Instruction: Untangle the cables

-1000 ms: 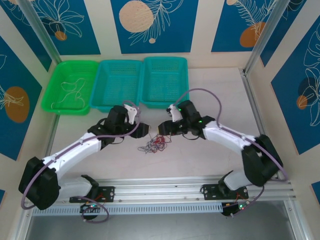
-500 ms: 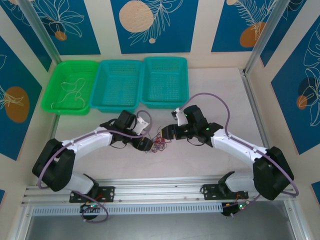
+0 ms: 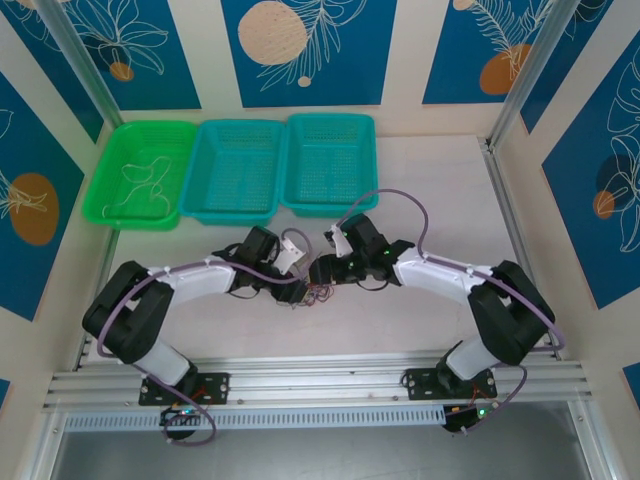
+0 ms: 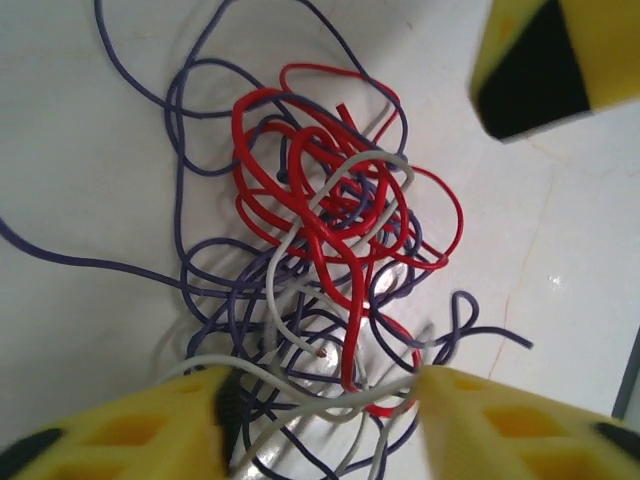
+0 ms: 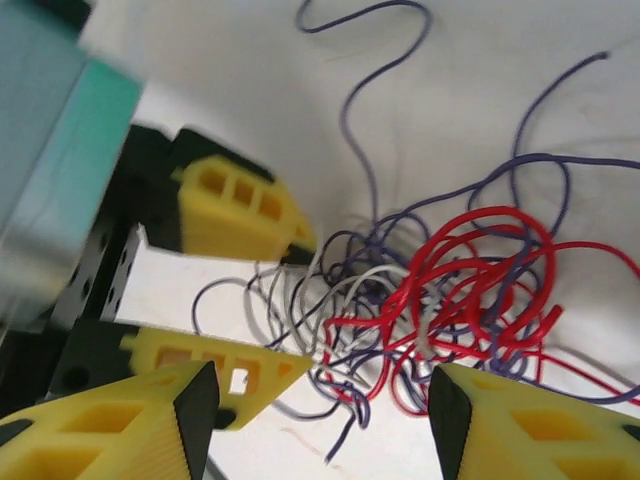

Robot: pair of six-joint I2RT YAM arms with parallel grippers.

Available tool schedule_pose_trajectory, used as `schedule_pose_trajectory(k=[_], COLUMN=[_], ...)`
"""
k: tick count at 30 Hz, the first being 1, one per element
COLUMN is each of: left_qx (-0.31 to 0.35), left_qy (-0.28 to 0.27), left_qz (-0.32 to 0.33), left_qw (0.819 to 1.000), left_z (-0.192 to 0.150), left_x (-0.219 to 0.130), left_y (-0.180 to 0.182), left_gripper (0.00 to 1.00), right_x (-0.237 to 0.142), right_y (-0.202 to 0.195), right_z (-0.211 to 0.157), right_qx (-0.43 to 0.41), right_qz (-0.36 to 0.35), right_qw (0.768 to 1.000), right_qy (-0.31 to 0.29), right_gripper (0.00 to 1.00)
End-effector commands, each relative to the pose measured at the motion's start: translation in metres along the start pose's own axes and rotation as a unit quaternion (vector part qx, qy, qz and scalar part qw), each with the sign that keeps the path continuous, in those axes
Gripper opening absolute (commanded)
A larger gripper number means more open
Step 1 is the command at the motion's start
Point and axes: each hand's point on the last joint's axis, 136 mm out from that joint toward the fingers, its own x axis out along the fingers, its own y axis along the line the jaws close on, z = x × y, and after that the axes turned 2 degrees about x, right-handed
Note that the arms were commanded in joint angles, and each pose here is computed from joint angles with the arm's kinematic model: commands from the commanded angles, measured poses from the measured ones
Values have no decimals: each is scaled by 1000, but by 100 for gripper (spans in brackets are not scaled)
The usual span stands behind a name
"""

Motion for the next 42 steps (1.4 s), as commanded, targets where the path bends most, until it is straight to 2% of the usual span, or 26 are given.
schedule_pose_trajectory(k=[1,2,3,5,8,11,14,17,20,21,23,25,28,31,33,35,37,39,42], left_qx=[12,14,15,25,39,55,50,-2,-95,-125,-150,-134,-99,-107,-96,-89,-88,-101,-142], left_qy=[-10,-16,-26,-50,-90,-142,-202,-230,-228,-224,-221,-233,-275,-287,-297,-316,-327,-320,-330], left_qz=[-32,-39,-44,-47,-27,6,71,165,270,292,294,252,148,149,148,161,207,269,343], left_qw=[999,999,999,997,995,988,975,959,930,922,918,930,945,940,939,931,918,903,868], left_z=[-4,-3,-1,5,17,35,49,50,36,28,21,30,52,56,63,75,90,103,124], left_x=[5,3,0,-8,-28,-58,-96,-135,-173,-182,-187,-180,-169,-174,-181,-195,-217,-241,-282], left_y=[-13,-16,-19,-25,-29,-33,-26,4,48,59,67,56,26,26,21,20,30,51,98], left_gripper=[20,8,0,0,0,0,0,0,0,0,0,0,0,0,0,0,0,0,0], right_x=[10,15,20,28,35,30,10,-20,-44,-50,-56,-53,-51,-57,-62,-68,-75,-83,-97], right_y=[-12,-13,-14,-22,-45,-77,-106,-135,-161,-167,-171,-159,-123,-91,-80,-78,-76,-68,-52], right_z=[-1,-3,-4,-7,-10,-13,-10,-6,-8,-10,-11,-9,-1,12,20,25,28,32,38], right_qx=[33,34,37,45,75,114,142,188,244,259,264,240,171,116,105,102,96,88,82], right_qz=[-42,-46,-56,-92,-155,-214,-257,-278,-278,-277,-274,-257,-241,-217,-197,-199,-198,-180,-146], right_qw=[998,998,997,993,983,969,956,942,928,923,922,934,954,966,970,968,967,969,971], right_qy=[24,33,43,54,59,48,19,-20,-53,-62,-70,-62,-49,-78,-99,-114,-130,-147,-173], right_gripper=[59,59,58,57,48,25,5,1,0,0,0,5,32,54,55,58,65,74,86])
